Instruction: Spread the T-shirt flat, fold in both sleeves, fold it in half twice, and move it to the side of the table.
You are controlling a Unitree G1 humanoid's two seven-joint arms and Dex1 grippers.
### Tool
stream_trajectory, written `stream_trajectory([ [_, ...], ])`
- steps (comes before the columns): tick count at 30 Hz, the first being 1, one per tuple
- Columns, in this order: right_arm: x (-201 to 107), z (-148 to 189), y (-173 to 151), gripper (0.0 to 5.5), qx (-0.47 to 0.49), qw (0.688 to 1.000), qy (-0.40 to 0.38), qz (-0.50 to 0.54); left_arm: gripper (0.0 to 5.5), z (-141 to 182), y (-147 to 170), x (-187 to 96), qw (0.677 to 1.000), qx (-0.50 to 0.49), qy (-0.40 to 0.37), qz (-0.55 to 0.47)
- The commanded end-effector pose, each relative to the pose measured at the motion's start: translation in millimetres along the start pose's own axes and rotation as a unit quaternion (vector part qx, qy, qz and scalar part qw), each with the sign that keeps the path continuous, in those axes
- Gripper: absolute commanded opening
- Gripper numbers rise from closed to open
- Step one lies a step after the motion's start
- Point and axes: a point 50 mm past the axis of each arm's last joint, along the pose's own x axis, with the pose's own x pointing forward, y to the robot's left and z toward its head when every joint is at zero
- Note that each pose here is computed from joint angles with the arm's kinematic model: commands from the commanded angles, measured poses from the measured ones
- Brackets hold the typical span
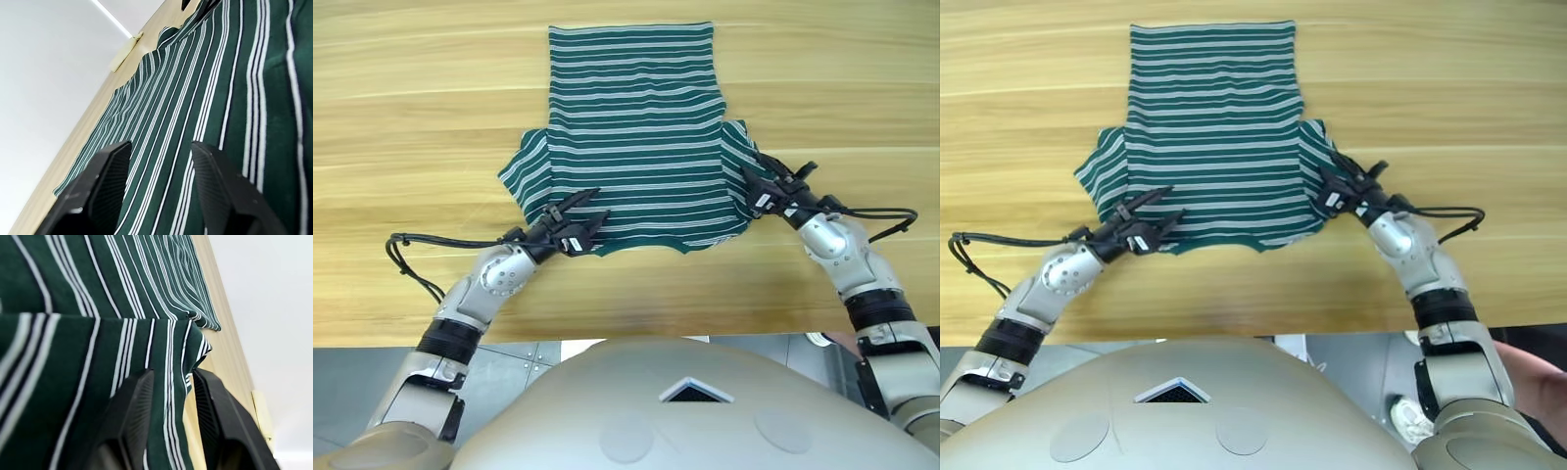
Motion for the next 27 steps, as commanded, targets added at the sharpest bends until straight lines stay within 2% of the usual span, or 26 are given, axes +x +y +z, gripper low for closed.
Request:
stream_trajectory([
  [1, -10.4, -3.7, 7.2, 1.48, 0.0, 1.0, 0.018, 0.025, 2.26, -17.4, -22.3, -14.0, 0.996, -0.007, 0.069, -0.055],
  [8, -15.5, 2.6, 6.3, 1.48, 0.001, 1.0, 0.012, 0.021, 2.26, -16.8, -26.6, -11.6, 0.996, -0.013, 0.066, -0.051],
  [11, -8.8, 17.8, -13.5, 1.48, 0.016, 0.998, -0.038, -0.053, 2.26, -8.6, -25.3, -7.5, 0.998, -0.01, 0.039, -0.046],
  [13, -7.5, 41.1, -48.3, 1.48, 0.057, 0.976, -0.112, -0.178, 2.26, 7.3, -15.0, -3.8, 1.0, 0.0, -0.004, -0.012],
  [16, -18.3, 66.7, -83.4, 1.48, 0.121, 0.935, -0.177, -0.282, 2.26, 28.7, 6.7, -5.6, 0.997, 0.045, -0.029, 0.056],
  [18, -25.0, 79.2, -90.0, 1.48, 0.143, 0.924, -0.205, -0.29, 2.26, 41.1, 25.2, -15.1, 0.991, 0.078, -0.037, 0.1],
  [22, -22.6, 84.2, -80.6, 1.48, 0.124, 0.937, -0.199, -0.258, 2.26, 88.4, 69.8, -41.5, 0.966, 0.083, -0.114, 0.216],
  [24, -19.5, 80.3, -76.0, 1.48, 0.109, 0.945, -0.183, -0.247, 2.26, 75.4, 92.2, -61.6, 0.956, 0.117, -0.035, 0.266],
  [27, -16.9, 73.3, -71.5, 1.48, 0.095, 0.953, -0.163, -0.239, 2.26, 23.2, 95.1, -102.1, 0.932, 0.187, 0.183, 0.252],
])
